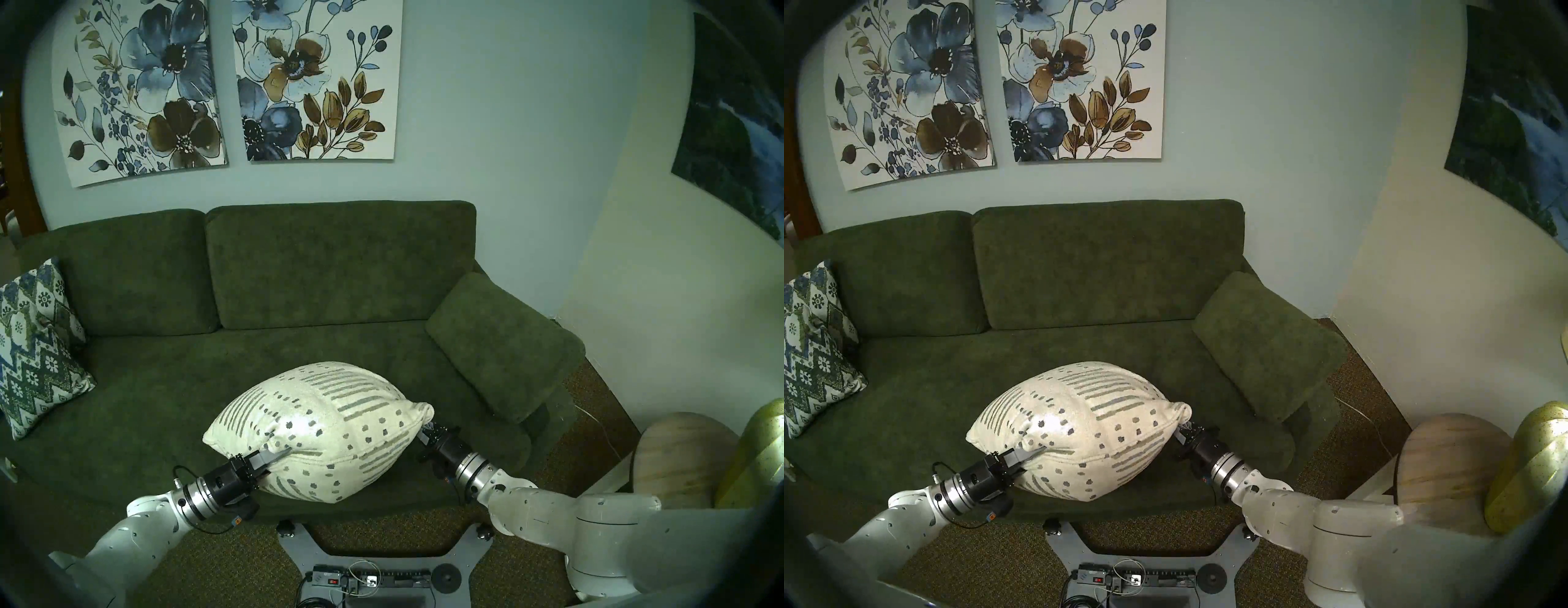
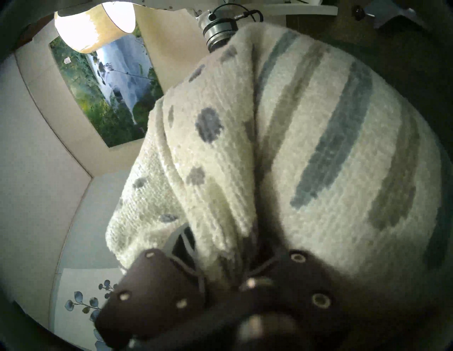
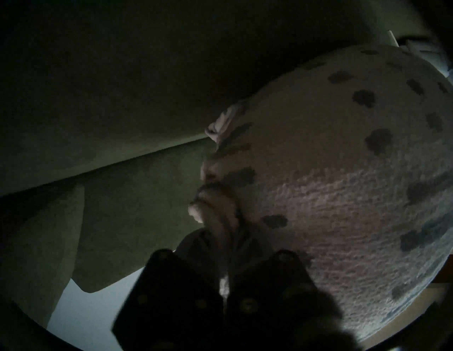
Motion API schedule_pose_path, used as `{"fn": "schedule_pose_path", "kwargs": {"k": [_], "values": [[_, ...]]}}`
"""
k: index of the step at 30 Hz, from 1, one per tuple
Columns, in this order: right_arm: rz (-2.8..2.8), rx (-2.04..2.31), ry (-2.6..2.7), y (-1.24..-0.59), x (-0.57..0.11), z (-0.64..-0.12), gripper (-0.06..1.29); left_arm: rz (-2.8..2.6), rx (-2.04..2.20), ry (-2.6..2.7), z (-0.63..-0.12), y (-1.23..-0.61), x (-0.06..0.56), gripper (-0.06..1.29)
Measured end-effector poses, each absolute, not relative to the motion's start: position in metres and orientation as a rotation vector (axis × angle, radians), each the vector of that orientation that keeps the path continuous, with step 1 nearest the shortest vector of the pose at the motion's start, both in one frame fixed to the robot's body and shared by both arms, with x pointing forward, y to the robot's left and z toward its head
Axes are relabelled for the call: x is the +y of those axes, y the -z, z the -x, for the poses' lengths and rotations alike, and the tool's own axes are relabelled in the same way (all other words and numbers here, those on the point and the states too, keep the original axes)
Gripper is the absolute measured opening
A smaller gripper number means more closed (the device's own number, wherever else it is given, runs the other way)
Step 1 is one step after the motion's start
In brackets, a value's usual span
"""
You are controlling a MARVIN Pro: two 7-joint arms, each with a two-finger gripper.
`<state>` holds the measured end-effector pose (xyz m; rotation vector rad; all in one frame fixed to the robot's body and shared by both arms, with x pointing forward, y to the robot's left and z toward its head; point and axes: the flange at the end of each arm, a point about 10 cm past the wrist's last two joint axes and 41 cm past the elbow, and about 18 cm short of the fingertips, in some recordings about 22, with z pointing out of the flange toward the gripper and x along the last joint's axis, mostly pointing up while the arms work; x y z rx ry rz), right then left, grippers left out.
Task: Fluff a cushion
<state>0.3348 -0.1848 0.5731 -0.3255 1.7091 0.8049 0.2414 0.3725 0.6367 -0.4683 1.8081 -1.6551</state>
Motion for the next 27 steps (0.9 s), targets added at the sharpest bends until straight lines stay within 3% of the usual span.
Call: {"fn": "schedule_pose_path", "kwargs": {"k": [9,16,27], "values": [[0.271,1.687,-0.811,-0.593,-0.187,-0.370,-0.04,0.366,1.719,1.684,-0.291,-0.679,0.371,0.16],[0.229,1.596,-0.811,-0.629,-0.186,-0.415,-0.04,0.204,1.590,1.668,-0.349,-0.754,0.377,0.16],[0.184,1.491,-0.849,-0.678,-0.181,-0.465,-0.04,0.160,1.542,1.664,-0.394,-0.808,0.376,0.16]]}}
